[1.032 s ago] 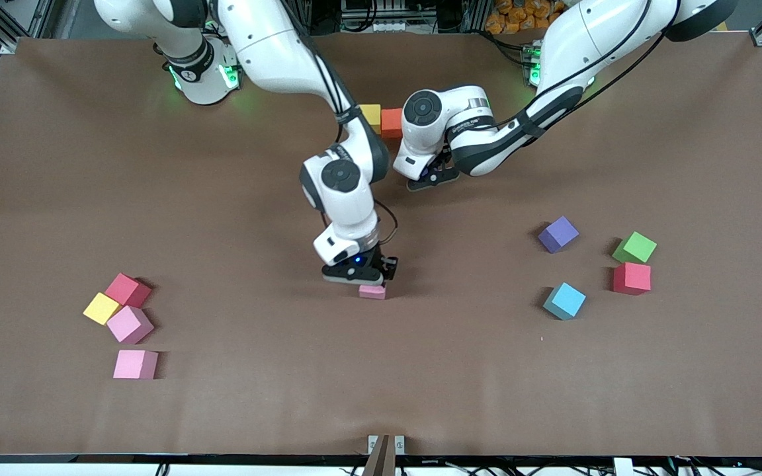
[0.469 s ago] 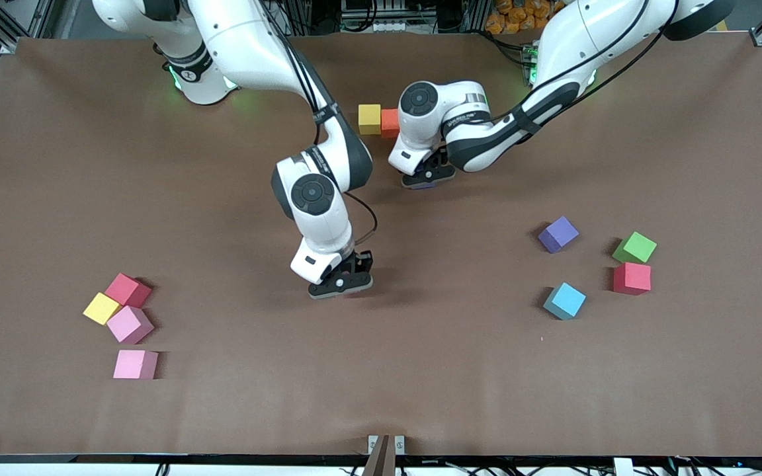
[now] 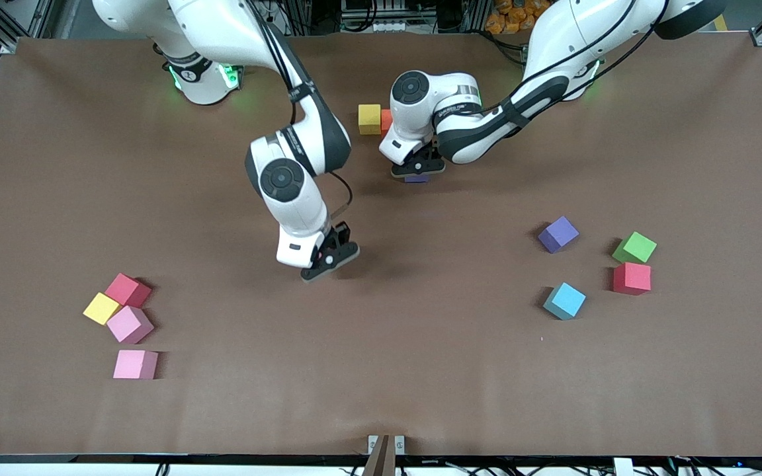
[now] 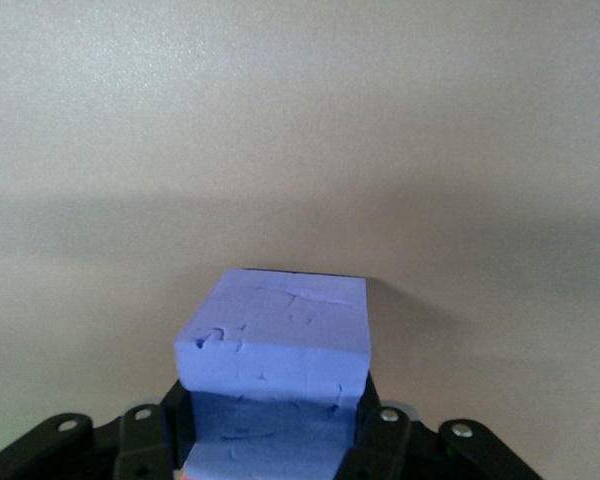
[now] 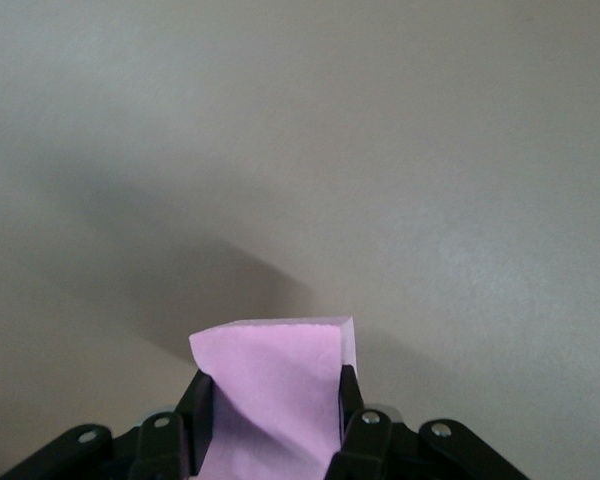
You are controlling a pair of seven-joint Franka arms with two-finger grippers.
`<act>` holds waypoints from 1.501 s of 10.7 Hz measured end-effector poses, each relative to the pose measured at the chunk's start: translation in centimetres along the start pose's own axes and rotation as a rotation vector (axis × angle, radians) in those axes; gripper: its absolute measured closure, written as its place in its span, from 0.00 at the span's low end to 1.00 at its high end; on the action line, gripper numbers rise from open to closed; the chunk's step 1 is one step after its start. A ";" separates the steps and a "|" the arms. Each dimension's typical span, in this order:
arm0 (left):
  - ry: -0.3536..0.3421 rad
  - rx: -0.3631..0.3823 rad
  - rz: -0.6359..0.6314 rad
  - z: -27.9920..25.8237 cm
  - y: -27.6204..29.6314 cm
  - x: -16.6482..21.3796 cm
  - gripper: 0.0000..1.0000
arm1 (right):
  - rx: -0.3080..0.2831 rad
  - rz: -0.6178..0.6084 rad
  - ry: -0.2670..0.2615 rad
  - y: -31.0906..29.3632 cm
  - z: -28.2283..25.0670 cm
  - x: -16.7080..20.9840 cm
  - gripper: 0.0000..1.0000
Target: Form number 2 with 11 blocks
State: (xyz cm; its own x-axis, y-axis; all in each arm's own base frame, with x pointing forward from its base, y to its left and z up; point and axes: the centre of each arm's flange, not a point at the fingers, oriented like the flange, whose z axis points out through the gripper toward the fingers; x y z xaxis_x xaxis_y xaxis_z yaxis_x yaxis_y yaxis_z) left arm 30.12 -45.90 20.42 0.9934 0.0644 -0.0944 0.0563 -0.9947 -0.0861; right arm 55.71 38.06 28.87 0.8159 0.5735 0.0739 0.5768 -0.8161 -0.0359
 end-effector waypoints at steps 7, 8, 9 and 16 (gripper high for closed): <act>-0.004 0.011 0.025 0.4 -0.3 -0.6 0.40 | 0.070 -0.325 -0.038 -6.1 -0.9 -4.7 0.48; -0.004 0.011 0.026 0.4 -0.3 -0.6 0.40 | 0.072 -0.365 -0.039 -6.4 -0.7 -4.9 0.48; -0.004 0.011 0.026 0.4 -0.3 -0.6 0.40 | 0.073 -0.395 -0.038 -6.4 -0.7 -4.9 0.48; -0.005 0.014 0.014 0.5 -0.2 -0.9 0.21 | 0.139 -0.663 0.029 -5.8 1.3 -6.4 0.48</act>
State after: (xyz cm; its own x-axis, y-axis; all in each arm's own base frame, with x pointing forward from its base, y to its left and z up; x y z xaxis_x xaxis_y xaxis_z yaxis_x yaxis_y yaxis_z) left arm 29.14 -45.67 19.99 0.9936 0.0505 -0.1006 0.0405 -0.9943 -0.0990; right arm 47.21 39.23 27.31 0.2871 0.9459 0.1509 0.9563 -0.2741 -0.1017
